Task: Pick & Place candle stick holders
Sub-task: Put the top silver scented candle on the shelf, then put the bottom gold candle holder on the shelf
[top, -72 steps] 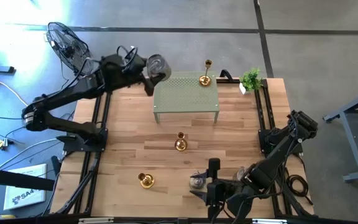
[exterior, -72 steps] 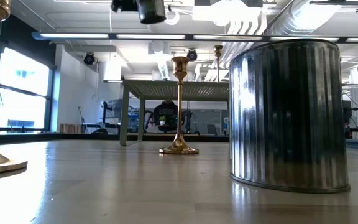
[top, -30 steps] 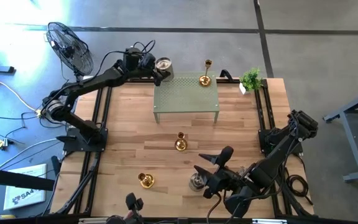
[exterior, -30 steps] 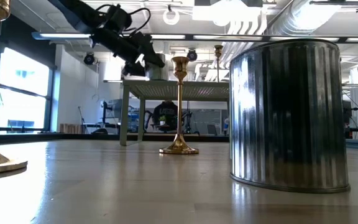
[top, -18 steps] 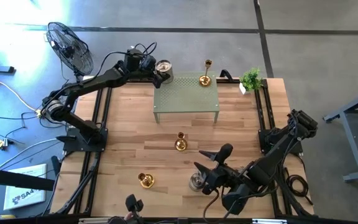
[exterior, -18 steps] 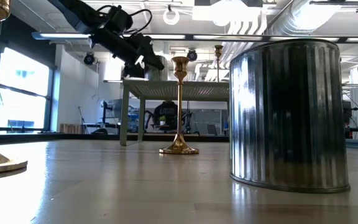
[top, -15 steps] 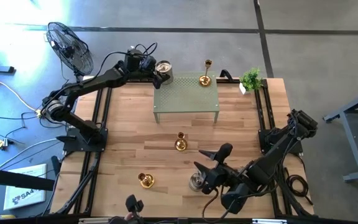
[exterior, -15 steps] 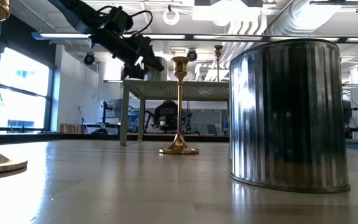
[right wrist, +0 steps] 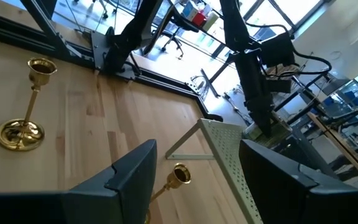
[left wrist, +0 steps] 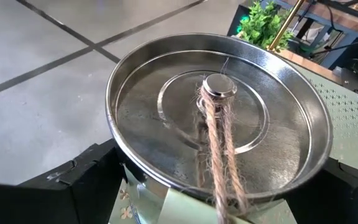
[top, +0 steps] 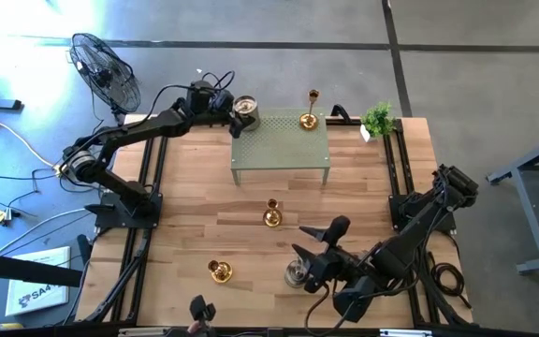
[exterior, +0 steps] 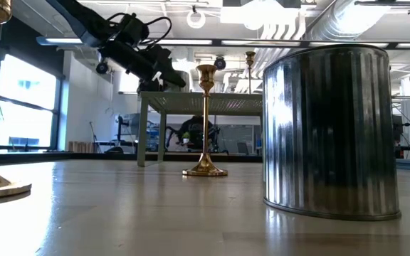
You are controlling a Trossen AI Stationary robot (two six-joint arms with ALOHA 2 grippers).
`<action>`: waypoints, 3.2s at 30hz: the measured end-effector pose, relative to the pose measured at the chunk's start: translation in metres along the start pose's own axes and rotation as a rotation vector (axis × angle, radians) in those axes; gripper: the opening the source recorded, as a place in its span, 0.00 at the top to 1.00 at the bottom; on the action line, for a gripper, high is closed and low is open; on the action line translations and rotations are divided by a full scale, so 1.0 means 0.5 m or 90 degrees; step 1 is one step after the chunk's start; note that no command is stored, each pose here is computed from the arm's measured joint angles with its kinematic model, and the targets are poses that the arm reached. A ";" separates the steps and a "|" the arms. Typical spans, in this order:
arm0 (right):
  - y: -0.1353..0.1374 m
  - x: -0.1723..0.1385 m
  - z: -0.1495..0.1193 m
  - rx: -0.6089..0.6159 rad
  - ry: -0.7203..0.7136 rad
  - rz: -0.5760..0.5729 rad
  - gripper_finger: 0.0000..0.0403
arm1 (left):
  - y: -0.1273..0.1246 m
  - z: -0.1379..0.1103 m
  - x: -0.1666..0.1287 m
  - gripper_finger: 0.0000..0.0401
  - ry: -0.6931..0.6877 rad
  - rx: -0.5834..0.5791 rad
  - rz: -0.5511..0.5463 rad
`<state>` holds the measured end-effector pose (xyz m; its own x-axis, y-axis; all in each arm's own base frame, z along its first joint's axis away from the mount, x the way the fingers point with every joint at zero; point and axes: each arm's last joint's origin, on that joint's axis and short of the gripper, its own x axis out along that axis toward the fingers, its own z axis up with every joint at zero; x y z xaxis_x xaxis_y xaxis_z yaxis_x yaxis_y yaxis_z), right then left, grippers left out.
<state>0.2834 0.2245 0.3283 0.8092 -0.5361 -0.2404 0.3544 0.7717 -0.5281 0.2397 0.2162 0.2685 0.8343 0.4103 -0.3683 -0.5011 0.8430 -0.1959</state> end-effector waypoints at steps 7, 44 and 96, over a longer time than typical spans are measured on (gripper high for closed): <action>0.001 0.000 0.000 0.000 0.001 0.006 0.44 | -0.005 -0.003 0.000 0.06 0.009 0.008 -0.056; 0.002 0.000 -0.001 0.001 0.005 0.019 0.44 | -0.010 -0.006 0.000 0.04 0.020 0.006 -0.117; 0.002 0.000 -0.002 0.002 0.006 0.024 0.44 | -0.081 0.090 -0.202 0.00 -0.150 0.161 -0.170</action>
<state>0.2834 0.2251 0.3270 0.8172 -0.5101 -0.2684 0.3256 0.7927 -0.5154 0.1864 0.1561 0.3544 0.9713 0.2104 -0.1114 -0.2135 0.9768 -0.0170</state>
